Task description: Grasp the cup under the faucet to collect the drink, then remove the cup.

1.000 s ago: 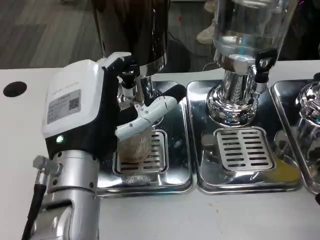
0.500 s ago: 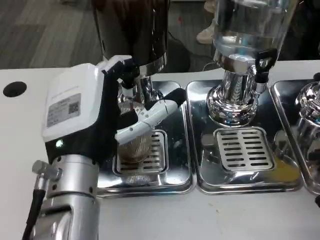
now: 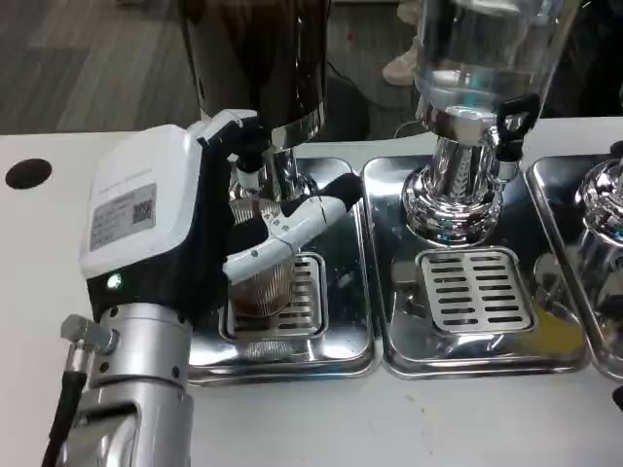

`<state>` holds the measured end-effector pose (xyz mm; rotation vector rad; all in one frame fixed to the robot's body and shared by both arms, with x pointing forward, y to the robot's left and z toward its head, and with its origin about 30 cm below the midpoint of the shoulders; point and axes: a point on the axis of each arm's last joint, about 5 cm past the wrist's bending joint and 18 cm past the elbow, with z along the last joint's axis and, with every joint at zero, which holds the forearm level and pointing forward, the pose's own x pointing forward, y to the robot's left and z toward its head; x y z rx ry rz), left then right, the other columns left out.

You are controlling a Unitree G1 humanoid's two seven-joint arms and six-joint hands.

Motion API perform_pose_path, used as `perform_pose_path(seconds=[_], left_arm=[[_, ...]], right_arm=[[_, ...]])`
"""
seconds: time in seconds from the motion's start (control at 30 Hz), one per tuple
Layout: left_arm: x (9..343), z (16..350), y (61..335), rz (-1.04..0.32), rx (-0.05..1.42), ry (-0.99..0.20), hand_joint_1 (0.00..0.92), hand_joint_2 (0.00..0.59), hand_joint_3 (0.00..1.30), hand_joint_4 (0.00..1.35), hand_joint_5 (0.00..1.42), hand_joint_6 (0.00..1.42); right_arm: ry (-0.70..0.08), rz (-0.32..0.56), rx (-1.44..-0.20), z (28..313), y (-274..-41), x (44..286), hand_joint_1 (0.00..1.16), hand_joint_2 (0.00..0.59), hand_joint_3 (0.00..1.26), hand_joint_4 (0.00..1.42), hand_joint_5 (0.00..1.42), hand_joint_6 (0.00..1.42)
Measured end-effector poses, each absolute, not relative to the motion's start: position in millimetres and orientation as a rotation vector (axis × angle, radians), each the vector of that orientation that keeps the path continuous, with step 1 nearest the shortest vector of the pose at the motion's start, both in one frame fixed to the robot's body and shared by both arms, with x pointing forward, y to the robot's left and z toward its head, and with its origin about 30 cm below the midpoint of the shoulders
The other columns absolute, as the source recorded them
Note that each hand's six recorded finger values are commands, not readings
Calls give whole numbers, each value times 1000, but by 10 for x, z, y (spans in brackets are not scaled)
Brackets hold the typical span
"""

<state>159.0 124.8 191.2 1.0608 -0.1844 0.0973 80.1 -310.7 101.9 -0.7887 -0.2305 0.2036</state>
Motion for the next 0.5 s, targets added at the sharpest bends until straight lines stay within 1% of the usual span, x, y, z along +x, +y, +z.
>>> perform_pose_path(seconds=[0.5], left_arm=[[1587,1912,1248,97,1060,-185,46,63,382,323,832,999]], right_arm=[[-232,202,-789,1022,-3109,804,511,292,285,201,157,0]])
